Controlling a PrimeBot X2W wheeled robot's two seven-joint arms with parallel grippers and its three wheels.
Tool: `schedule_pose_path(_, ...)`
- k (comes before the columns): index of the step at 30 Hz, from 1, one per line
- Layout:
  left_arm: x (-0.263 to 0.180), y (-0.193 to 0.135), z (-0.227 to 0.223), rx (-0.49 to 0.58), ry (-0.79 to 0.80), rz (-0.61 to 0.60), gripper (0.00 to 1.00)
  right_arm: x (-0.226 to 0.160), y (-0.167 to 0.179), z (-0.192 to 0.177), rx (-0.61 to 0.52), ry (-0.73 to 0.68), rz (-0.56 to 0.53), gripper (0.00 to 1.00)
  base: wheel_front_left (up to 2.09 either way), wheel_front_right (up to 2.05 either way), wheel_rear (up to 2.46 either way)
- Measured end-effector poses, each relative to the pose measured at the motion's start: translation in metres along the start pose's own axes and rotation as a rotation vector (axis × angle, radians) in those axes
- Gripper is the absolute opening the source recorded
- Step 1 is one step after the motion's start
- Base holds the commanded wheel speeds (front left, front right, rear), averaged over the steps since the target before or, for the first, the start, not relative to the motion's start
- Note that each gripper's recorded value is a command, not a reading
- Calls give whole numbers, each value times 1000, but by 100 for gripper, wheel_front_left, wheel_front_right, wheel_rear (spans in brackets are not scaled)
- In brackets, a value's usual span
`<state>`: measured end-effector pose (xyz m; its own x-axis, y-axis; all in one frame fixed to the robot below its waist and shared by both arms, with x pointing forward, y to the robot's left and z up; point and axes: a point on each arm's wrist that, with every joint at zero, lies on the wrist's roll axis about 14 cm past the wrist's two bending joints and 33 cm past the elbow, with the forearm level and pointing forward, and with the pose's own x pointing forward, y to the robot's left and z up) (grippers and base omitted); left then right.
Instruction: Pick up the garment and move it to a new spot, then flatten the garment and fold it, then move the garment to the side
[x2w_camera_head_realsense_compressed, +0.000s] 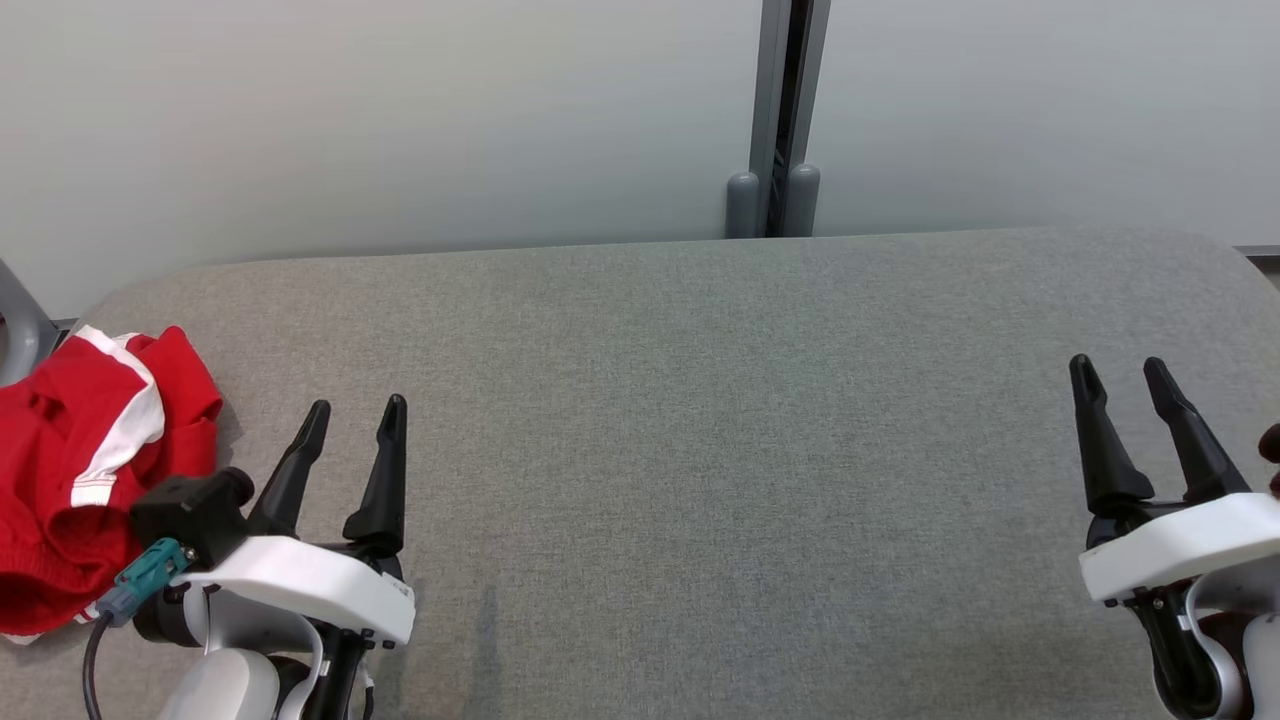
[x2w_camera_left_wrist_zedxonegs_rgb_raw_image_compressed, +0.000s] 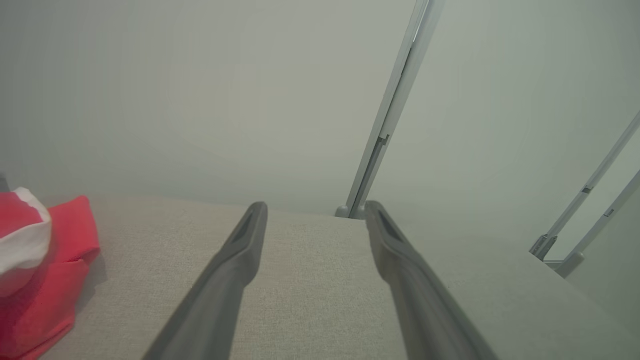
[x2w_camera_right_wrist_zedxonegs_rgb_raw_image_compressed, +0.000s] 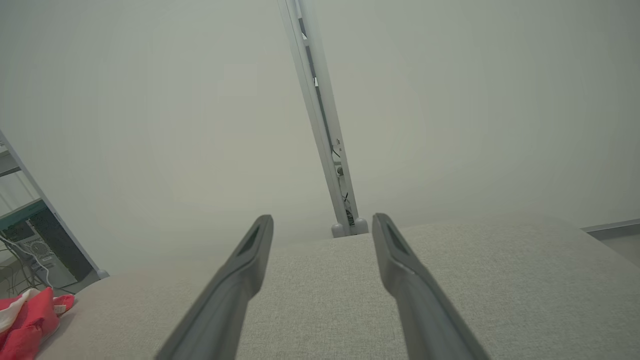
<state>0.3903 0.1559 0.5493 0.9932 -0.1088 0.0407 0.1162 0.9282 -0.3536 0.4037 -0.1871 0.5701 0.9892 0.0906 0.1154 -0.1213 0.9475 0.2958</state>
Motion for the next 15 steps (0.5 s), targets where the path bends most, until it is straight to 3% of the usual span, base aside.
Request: schedule_pose_path(15,-5,7,-3,121,8,34,100,-4,8,-20,-98,56,16,100,0,0,0)
